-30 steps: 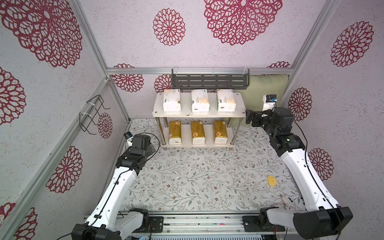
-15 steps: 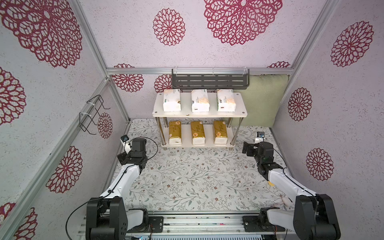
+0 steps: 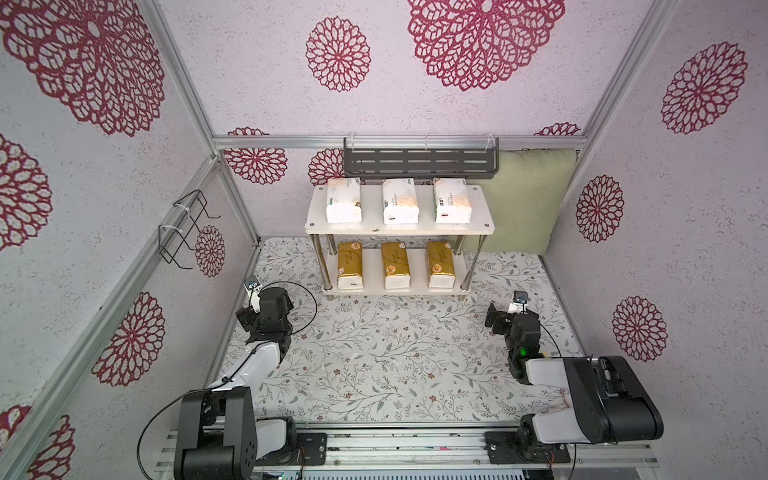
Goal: Place the tissue boxes on the shelf by color
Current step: Reset both arms
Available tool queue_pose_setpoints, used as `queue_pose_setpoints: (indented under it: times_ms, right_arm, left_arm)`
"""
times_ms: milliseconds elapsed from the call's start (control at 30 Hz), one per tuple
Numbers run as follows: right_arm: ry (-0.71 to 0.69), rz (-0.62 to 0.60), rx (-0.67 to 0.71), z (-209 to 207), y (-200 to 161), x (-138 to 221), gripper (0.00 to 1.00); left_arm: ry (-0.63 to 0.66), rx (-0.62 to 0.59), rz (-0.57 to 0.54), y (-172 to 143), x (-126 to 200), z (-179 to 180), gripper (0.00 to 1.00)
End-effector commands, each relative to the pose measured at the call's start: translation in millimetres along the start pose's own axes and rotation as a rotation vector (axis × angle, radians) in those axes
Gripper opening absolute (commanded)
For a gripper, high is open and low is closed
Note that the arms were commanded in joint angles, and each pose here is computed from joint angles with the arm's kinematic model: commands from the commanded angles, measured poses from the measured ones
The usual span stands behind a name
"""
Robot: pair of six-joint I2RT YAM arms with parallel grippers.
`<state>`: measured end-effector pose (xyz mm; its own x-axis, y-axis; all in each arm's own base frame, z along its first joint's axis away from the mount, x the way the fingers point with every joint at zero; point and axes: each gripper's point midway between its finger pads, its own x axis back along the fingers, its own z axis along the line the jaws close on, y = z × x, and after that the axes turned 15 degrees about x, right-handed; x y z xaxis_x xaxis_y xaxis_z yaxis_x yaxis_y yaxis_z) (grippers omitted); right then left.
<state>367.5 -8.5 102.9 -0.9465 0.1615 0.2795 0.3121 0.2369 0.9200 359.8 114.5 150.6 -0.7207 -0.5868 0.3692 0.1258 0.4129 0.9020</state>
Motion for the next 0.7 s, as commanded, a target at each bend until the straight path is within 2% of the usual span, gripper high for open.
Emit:
queue_pose_setpoints:
  times_ms: [0, 100, 133, 233, 300, 367, 433, 533, 667]
  right_arm:
    - [-0.07, -0.176, -0.027, -14.7, 33.4, 2.6, 0.99]
    - [-0.072, -0.221, -0.024, -13.9, 29.7, 11.0, 0.99]
    - [-0.067, -0.204, -0.029, -13.4, 26.5, 11.0, 0.99]
    - [-0.068, -0.199, -0.028, -13.2, 26.5, 9.2, 0.99]
    - [-0.068, -0.202, -0.028, -13.3, 27.0, 9.5, 0.99]
    - [-0.071, -0.207, -0.026, -13.7, 27.5, 10.2, 0.99]
    - [-0.075, -0.209, -0.023, -14.0, 28.3, 10.1, 0.99]
    - [-0.125, -0.217, -0.027, -18.8, 27.6, 16.7, 0.99]
    - [-0.124, -0.236, -0.026, -18.2, 28.5, 22.0, 0.99]
  left_arm:
    - [-0.127, -0.006, -0.042, 0.3, -8.4, -22.3, 0.97]
    - [-0.173, -0.045, -0.062, -8.7, -16.7, -30.5, 0.97]
    - [-0.187, -0.064, -0.039, -13.6, -16.1, -33.4, 0.97]
    - [-0.239, -0.061, -0.061, -28.0, -18.6, -33.1, 0.97]
    - [-0.286, -0.065, -0.119, -28.6, -19.1, -38.3, 0.97]
    - [-0.278, -0.065, -0.057, -32.9, -19.3, -37.5, 0.97]
    - [-0.29, -0.061, -0.094, -30.5, -19.7, -38.1, 0.97]
    - [-0.279, -0.06, -0.072, -32.9, -18.9, -36.6, 0.97]
    - [-0.283, -0.063, -0.09, -31.3, -19.1, -37.0, 0.97]
